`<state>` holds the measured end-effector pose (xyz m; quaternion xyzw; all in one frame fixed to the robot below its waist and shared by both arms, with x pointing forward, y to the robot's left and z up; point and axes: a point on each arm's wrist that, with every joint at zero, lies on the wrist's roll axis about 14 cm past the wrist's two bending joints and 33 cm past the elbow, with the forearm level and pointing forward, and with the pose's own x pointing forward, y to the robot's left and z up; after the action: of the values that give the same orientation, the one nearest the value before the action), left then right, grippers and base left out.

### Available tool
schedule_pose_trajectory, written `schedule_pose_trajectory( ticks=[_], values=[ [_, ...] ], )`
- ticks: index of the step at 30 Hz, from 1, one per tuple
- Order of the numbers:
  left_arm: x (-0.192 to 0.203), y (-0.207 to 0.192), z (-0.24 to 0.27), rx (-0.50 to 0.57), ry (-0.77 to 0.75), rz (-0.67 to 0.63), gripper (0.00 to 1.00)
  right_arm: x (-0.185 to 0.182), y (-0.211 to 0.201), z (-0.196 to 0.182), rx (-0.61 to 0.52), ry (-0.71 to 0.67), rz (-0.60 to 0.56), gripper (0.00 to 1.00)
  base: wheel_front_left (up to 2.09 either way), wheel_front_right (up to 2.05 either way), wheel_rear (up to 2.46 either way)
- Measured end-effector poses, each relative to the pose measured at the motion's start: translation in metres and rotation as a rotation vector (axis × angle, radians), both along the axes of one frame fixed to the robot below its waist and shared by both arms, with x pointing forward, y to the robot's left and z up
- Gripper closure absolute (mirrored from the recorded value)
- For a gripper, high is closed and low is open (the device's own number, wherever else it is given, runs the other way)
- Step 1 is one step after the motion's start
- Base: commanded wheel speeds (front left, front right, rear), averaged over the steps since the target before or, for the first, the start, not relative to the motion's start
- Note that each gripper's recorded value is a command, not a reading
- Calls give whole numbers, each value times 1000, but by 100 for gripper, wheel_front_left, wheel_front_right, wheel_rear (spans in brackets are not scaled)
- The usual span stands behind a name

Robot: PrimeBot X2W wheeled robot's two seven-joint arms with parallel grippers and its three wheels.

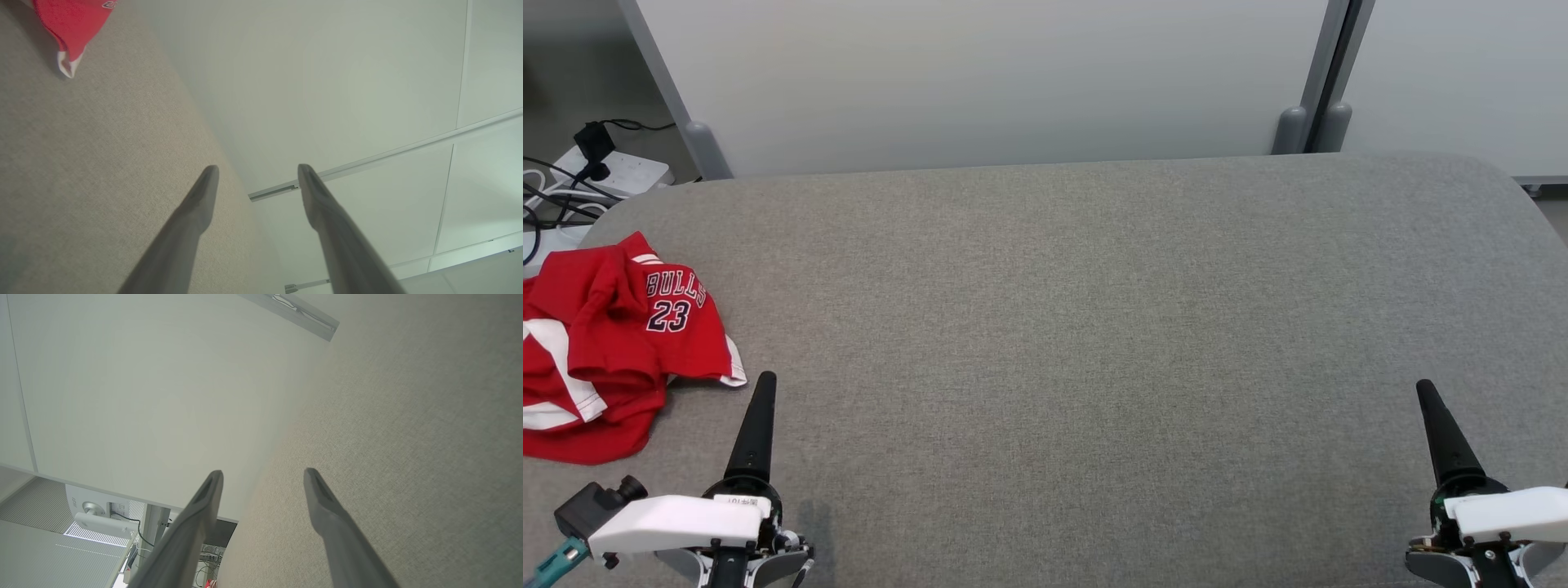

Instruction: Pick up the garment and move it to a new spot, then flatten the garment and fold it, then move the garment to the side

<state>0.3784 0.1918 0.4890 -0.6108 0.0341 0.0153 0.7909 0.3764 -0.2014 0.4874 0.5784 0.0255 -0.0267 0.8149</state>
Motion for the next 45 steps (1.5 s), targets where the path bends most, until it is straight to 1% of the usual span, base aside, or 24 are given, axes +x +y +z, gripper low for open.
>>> schedule_pose_trajectory(
  ticks=[13,20,25,29,39,45],
  values=[
    [8,1,19,295,-31,-34,0,10,9,31,-284,-87,62,0,0,0,0],
    [8,-1,18,445,-15,-49,0,10,16,35,-403,-102,101,0,0,0,0],
    [7,-3,16,530,-10,-57,0,8,16,35,-469,-105,104,0,0,0,0],
    [6,1,17,619,-7,-56,0,7,17,34,-520,-104,105,0,0,0,0],
    [4,0,16,779,-8,-70,0,1,23,22,-655,-81,136,0,0,0,0],
    [3,-2,14,836,-10,-82,0,0,24,23,-737,-94,132,0,0,0,0]
  ],
)
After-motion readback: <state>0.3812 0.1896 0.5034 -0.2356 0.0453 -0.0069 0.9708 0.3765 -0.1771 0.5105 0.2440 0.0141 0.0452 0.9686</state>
